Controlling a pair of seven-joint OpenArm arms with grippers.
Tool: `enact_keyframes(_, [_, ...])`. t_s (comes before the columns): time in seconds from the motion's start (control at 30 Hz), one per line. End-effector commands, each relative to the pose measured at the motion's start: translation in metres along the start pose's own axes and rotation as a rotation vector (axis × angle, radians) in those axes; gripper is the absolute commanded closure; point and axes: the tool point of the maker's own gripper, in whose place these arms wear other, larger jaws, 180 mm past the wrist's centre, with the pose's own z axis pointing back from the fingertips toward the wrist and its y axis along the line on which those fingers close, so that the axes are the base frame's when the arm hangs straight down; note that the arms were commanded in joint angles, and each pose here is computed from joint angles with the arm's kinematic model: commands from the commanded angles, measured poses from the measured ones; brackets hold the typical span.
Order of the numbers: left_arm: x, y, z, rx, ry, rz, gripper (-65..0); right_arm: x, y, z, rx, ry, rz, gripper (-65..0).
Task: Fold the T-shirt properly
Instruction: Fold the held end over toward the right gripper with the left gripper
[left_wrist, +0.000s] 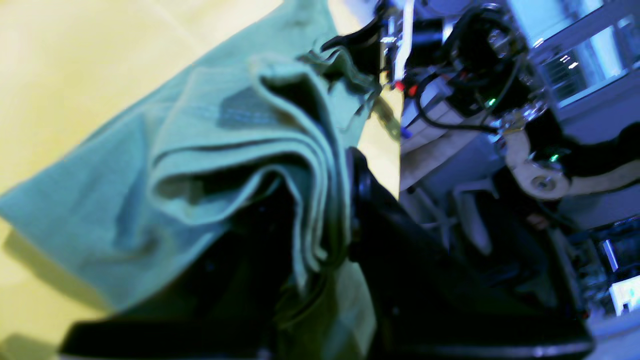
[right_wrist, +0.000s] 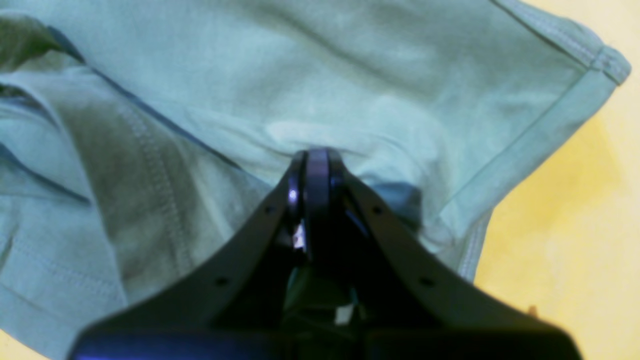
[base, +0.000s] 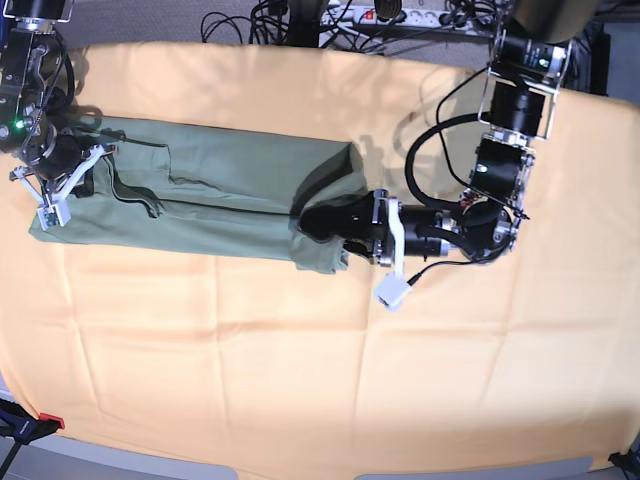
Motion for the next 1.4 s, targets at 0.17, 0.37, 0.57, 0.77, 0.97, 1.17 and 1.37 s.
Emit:
enact_keyframes(0.17, [0.019, -0.003, -0.026, -0.004, -0.062, -0.043, 0.0, 0.003, -0.008, 0.004, -0.019, 0.001, 0.016, 0.0])
enact_keyframes(0.37, [0.025, -0.005, -0.037, -0.003, -0.089, -0.055, 0.0, 0.003, -0.008, 0.003, -0.018, 0.001, 0.016, 0.0])
enact_keyframes(0.57, [0.026, -0.010, -0.043, -0.023, -0.093, -0.052, -20.1, 0.003, -0.007, 0.003, -0.018, 0.000, 0.015, 0.0])
enact_keyframes(0.77, [0.028, -0.010, -0.044, -0.025, -0.102, -0.053, -43.1, 0.004, -0.008, 0.004, -0.018, 0.000, 0.016, 0.0])
enact_keyframes(0.97, [0.034, -0.016, -0.043, -0.059, -0.137, -0.038, -43.1, 0.004, -0.008, 0.004, -0.019, 0.000, 0.016, 0.0])
enact_keyframes(1.17, [0.042, -0.008, -0.039, -0.012, -0.172, -0.042, -29.1, 0.007, -0.010, 0.004, -0.023, -0.007, 0.020, 0.0])
enact_keyframes(1.37, [0.068, 0.004, -0.008, 0.043, -0.271, -0.071, 0.0, 0.019, -0.027, 0.009, -0.082, -0.045, -0.031, 0.0])
